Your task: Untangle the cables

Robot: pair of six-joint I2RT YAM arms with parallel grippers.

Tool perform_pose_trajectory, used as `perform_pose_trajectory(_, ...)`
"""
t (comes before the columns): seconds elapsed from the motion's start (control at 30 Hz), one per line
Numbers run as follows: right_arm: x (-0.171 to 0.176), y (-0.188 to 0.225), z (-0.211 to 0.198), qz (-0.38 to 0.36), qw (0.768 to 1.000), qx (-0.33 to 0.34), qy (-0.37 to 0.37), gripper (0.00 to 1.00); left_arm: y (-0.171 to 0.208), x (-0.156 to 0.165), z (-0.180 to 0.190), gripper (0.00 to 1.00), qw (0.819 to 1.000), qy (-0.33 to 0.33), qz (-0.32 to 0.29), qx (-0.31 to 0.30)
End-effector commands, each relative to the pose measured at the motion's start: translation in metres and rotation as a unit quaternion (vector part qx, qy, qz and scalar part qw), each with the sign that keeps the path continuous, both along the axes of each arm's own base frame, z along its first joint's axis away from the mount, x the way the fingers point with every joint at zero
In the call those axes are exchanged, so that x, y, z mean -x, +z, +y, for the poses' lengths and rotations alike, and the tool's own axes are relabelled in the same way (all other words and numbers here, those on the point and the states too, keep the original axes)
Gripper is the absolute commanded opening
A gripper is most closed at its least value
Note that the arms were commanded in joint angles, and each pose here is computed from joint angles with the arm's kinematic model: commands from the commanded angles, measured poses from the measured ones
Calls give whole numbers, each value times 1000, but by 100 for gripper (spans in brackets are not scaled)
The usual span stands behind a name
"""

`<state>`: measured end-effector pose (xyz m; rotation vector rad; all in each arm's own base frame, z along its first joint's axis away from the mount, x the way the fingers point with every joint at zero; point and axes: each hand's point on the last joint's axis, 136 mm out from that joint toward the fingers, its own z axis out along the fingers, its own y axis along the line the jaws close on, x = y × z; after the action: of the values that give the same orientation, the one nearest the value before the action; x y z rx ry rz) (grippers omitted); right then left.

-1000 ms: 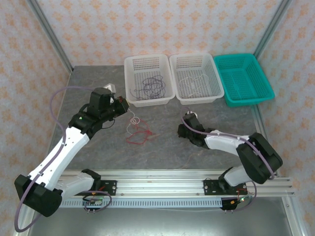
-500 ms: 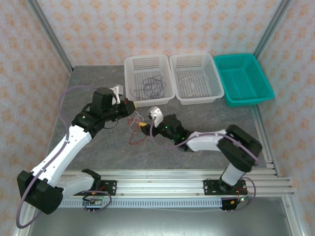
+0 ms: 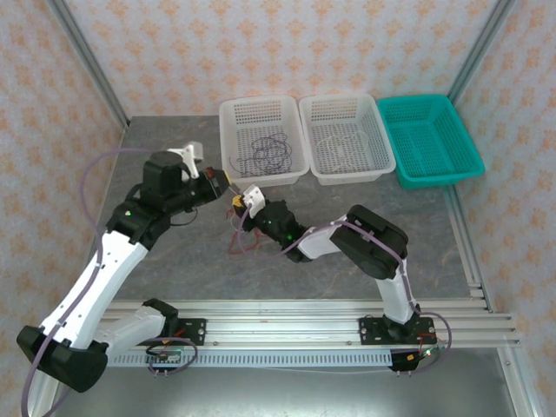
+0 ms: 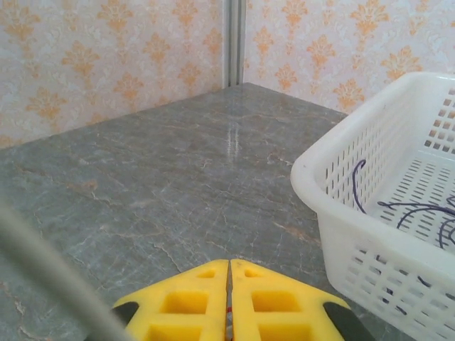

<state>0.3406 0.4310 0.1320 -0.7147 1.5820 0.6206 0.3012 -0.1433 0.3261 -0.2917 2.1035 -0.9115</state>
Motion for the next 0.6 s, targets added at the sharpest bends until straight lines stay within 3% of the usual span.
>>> perform_pose_trajectory(0.0,6,-55,-29,84,995,25,-43,9,95,7,22,0,991,40,-115,60)
perform_pose_trajectory(0.27,21,-86,-56,115,990,48,-60,14,146,7,38,0,981,62,-171,71)
perform_pose_trajectory(0.4,29,-75,-59,105,993,38,-44,1,136,3,42,0,982,74,-165,61)
perform_pose_trajectory(0.5,33,-66,-60,104,993,38,-34,0,117,1,48,0,984,89,-147,43)
perform_pose_trajectory(0.57,38,-66,-62,104,993,45,-26,5,109,2,55,0,984,103,-138,34)
